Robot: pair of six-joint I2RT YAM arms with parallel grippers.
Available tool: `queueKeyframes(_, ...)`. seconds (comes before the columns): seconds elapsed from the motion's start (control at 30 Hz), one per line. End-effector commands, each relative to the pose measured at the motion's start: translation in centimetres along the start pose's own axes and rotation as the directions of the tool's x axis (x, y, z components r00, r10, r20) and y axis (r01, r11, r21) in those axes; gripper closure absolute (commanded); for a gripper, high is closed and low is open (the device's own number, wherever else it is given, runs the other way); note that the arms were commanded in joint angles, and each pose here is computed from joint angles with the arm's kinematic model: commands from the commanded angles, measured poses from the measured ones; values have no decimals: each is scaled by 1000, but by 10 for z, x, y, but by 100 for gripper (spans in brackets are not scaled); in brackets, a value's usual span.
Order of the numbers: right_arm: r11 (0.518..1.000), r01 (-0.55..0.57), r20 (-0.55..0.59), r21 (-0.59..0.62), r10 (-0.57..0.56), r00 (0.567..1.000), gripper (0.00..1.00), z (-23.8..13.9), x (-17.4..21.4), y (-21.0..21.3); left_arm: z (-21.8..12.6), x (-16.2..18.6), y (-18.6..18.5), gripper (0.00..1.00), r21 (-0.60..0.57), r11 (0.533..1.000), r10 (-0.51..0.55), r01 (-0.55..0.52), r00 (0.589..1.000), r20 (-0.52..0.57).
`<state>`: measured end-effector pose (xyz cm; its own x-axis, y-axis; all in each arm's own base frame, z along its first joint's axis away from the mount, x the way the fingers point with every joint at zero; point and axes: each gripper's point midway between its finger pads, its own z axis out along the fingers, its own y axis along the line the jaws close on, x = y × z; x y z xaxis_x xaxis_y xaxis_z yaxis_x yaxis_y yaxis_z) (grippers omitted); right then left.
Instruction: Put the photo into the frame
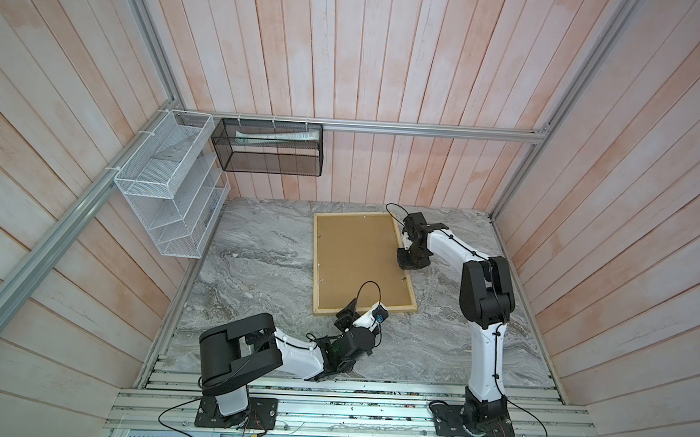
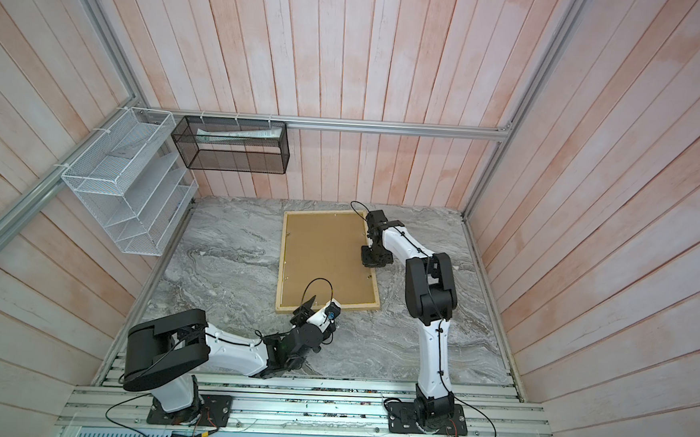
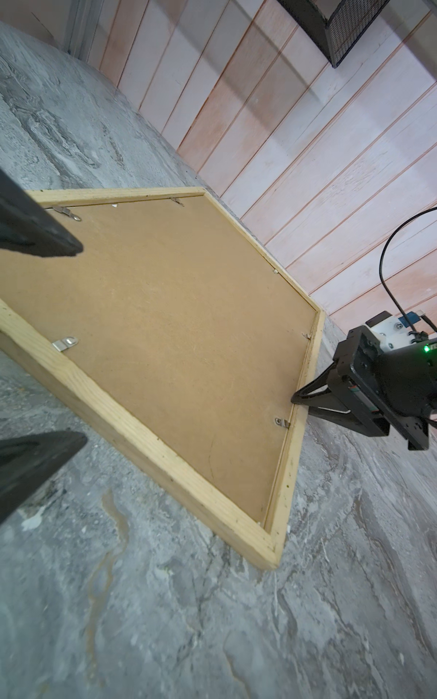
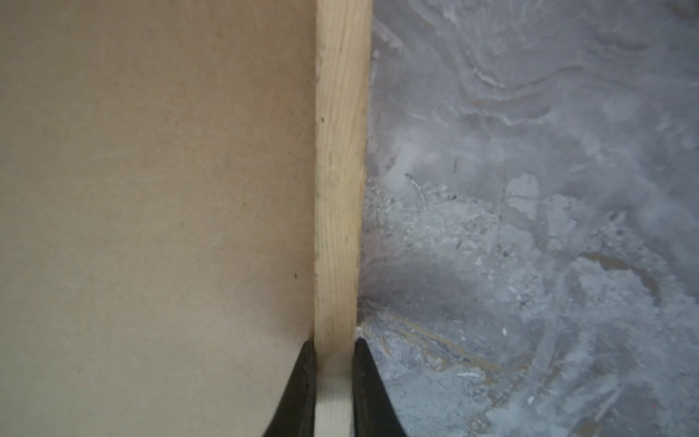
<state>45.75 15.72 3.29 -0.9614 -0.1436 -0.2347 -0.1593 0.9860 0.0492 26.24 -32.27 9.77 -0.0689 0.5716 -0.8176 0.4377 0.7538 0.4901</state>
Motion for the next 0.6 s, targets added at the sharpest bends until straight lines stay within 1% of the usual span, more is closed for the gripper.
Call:
queueKeyframes(0.0,1000,11,-2,18,-11,1000,100,-15,1,-4,1,1,-6,27,40,999,-14,14,1000,12)
queueKeyframes(0.1,1000,12,56,6,-12,998,100,-51,-11,0,1,-1,-18,27,106,994,-3,2,1000,8)
queueKeyframes(0.2,1000,16,100,9,-16,995,100,-78,-21,2,2,0,-22,27,121,993,10,-11,1000,10)
queueKeyframes(0.3,1000,21,125,8,-22,992,100,-95,-26,5,4,3,-24,27,119,992,41,-41,999,6)
queueKeyframes(0.43,999,36,139,20,-38,990,100,-109,-30,10,6,2,-26,27,112,992,58,-60,998,13)
queueKeyframes(0.57,999,44,165,20,-47,985,100,-123,-35,16,13,0,-25,26,73,993,95,-96,995,25)
